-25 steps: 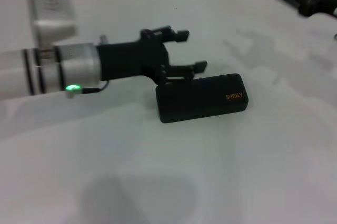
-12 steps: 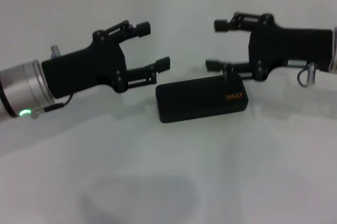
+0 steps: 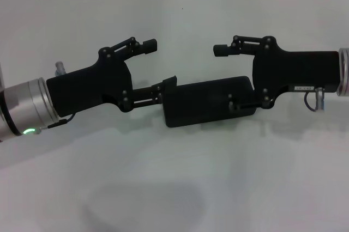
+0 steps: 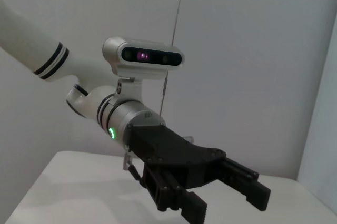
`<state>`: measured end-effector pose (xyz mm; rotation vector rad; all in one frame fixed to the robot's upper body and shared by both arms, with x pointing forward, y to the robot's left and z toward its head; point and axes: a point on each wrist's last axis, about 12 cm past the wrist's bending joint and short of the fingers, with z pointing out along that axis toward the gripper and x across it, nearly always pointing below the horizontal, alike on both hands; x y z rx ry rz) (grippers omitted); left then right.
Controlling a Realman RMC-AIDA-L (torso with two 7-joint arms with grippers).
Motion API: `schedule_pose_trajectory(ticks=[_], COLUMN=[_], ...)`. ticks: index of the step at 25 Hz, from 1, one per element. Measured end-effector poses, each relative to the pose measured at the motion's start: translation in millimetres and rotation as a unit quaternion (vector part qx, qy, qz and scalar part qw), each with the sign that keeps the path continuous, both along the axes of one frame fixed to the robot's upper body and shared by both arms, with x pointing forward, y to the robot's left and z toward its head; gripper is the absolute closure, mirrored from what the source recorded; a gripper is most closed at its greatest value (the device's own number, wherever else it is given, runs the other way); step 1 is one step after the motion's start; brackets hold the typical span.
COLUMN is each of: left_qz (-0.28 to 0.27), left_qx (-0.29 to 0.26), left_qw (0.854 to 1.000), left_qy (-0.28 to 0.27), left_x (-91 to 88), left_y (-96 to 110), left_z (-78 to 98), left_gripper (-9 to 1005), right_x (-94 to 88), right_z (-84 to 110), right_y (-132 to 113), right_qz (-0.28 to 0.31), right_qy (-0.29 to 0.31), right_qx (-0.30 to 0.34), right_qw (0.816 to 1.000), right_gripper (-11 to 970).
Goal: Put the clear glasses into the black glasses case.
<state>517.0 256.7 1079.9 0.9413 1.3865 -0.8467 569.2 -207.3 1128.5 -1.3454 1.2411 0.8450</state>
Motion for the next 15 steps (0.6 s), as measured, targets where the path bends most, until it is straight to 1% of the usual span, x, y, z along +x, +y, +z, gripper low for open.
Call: schedule_pose_trajectory(ticks=[6, 15], left_qz=[-0.012, -0.009], left_qx=[0.008, 0.008], left_qw=[1.0, 1.0], left_qy=[-0.011, -0.016], left_x=[-2.5, -2.7], left_y=[0.6, 2.6], left_z=[0.2, 0.5], left_gripper=[144, 144], right_x=[-2.1, -0.7], right_z=[-2.2, -1.5], right_y=[-0.9, -0.8], right_qz=[0.002, 0.0], right_qy=[-0.007, -0.016], right_qx=[-0.002, -0.005], right_qw=[1.0, 1.0], right_gripper=[176, 176])
